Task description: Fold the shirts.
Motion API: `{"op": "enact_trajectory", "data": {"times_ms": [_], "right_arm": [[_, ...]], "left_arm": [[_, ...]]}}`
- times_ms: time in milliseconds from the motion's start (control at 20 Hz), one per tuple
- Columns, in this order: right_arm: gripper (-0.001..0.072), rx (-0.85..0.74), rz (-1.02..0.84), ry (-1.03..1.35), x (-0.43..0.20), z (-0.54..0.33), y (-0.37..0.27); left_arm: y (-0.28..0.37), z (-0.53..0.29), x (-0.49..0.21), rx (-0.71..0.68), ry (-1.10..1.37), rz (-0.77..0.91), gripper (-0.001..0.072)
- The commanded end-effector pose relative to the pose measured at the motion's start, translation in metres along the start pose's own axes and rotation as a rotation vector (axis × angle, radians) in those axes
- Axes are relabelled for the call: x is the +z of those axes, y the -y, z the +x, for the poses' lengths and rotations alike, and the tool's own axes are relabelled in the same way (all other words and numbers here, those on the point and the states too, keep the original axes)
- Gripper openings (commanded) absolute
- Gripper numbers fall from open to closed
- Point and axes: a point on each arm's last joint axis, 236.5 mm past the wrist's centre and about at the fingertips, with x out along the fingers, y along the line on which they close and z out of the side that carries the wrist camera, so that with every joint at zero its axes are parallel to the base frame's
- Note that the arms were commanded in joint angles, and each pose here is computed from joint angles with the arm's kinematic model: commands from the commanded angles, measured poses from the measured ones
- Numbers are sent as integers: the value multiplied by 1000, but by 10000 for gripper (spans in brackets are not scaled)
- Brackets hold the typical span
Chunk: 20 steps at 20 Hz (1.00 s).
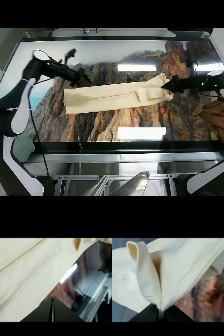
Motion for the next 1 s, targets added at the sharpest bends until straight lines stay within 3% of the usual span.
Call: {"op": "enact_trajectory", "data": {"times_ms": [0, 350, 550, 700, 850, 950], "right_arm": [[17, 3, 16, 3, 4, -7, -10], [17, 62, -77, -73, -13, -22, -73], [17, 68, -174, -21, -12, -49, -146], [17, 88, -242, -23, -24, -50, -196], [17, 132, -309, -30, -39, -16, -248], [17, 177, -375, -1, -51, 24, -297]], "left_arm": [[-6, 73, 1, 149, 33, 29, 5], [19, 178, -7, 164, -44, 32, -5], [20, 175, -7, 179, -76, 22, -5], [65, 118, -17, 60, -142, 23, -1], [145, 4, -23, -121, -121, 109, -3], [175, -83, -25, -87, 7, 192, -4]]}}
